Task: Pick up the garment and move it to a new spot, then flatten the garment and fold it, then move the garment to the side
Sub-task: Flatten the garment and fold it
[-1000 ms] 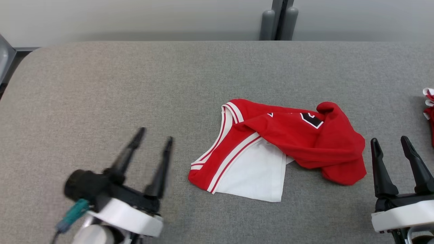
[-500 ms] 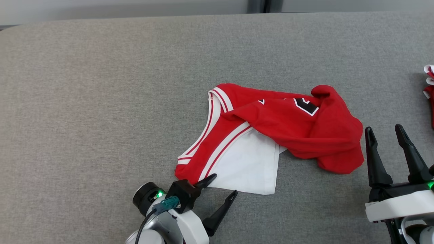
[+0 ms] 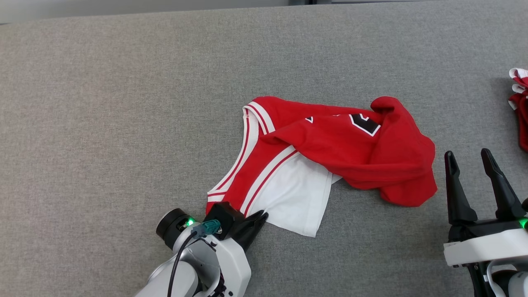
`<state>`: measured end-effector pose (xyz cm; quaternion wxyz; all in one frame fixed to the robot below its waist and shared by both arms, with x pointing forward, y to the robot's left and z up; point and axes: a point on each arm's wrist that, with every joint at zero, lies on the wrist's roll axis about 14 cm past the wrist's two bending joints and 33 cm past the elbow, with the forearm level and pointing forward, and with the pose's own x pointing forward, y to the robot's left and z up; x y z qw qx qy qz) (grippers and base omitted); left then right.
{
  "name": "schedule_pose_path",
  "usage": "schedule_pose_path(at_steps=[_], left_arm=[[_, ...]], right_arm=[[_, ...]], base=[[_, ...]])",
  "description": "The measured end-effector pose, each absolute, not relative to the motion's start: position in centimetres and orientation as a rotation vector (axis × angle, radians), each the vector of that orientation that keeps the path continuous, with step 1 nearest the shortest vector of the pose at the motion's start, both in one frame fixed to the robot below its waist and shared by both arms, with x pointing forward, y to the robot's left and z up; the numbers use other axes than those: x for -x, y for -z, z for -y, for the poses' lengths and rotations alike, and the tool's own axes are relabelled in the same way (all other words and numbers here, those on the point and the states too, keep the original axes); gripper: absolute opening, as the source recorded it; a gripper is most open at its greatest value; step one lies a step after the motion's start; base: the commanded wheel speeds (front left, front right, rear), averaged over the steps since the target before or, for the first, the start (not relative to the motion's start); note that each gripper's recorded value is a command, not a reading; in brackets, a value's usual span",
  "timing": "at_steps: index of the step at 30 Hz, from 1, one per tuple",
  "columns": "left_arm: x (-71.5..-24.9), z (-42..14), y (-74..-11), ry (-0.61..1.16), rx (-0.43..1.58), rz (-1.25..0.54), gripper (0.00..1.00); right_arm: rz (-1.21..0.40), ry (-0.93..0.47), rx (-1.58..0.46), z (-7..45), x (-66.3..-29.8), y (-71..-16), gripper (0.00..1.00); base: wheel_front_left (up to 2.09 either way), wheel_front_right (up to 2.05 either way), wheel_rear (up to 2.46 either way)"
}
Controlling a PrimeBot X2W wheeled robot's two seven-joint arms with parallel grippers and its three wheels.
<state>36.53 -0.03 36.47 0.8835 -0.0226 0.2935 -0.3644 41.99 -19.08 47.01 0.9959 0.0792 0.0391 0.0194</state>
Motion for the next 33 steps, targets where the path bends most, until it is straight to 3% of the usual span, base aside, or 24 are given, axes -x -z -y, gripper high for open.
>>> schedule_pose_path(at_steps=[15,33], left_arm=[[-38.3,-4.2,-43.0,0.664,0.073,-0.383,0.00],[-37.4,-13.6,-44.8,0.398,0.060,-0.403,0.00]], right_arm=[[-0.049,-0.045,-0.177,18.8,-41.7,-48.0,1.00],[-0.048,-0.057,-0.187,18.4,-41.4,-48.5,1.00]], base=[[0.00,0.00,0.00],[0.00,0.00,0.00]])
